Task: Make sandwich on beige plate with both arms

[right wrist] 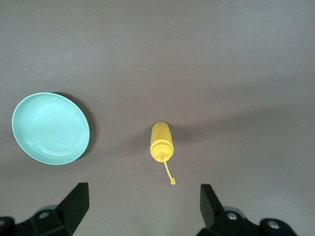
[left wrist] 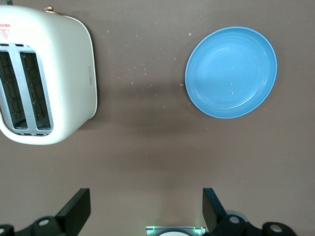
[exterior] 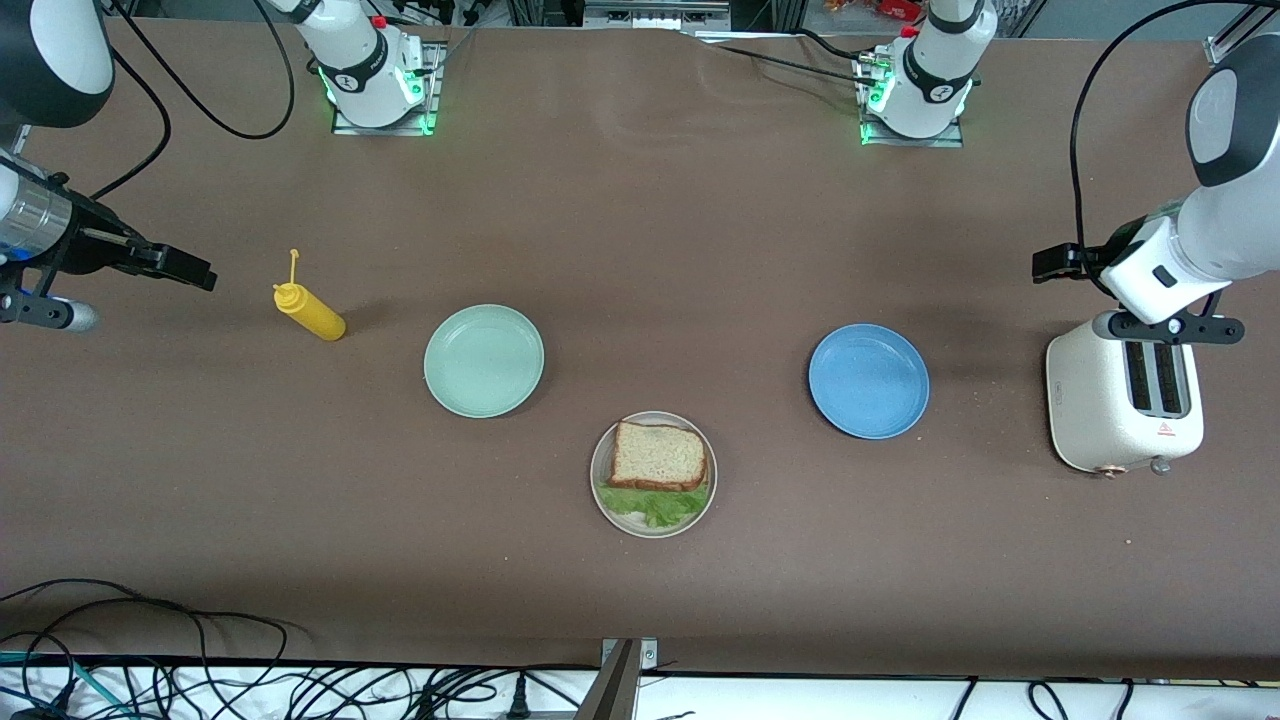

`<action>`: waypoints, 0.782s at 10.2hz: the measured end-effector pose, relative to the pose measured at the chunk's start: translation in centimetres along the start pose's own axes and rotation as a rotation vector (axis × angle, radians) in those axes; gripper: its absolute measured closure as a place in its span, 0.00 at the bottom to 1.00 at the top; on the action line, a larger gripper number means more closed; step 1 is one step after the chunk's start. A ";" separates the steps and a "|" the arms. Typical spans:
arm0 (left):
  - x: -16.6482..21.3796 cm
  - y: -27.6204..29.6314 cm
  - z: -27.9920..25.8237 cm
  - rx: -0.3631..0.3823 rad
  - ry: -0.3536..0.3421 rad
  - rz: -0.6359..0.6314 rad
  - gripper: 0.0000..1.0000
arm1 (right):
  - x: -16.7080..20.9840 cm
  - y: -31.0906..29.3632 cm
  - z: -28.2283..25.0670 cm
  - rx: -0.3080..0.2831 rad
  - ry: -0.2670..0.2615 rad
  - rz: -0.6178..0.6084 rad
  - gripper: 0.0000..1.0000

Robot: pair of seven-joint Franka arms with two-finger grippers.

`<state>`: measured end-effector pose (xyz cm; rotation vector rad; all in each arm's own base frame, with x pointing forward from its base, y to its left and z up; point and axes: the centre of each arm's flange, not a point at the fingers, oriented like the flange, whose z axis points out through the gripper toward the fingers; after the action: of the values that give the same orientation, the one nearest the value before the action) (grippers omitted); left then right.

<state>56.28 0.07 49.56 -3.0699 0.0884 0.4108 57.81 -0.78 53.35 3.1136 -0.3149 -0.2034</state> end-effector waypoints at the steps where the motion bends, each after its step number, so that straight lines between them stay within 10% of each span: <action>1: -0.4 0.0 -0.1 -0.001 0.008 0.000 0.00 | 0.0 0.0 0.0 0.000 0.000 0.001 0.00; 8: -1.2 -0.2 -1.9 -0.001 0.081 -0.005 0.00 | 0.0 -0.3 0.2 -0.001 -0.003 0.002 0.00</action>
<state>55.68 0.26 51.70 -3.0867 0.0828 0.2858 57.88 -0.53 53.16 3.1124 -0.3183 -0.2086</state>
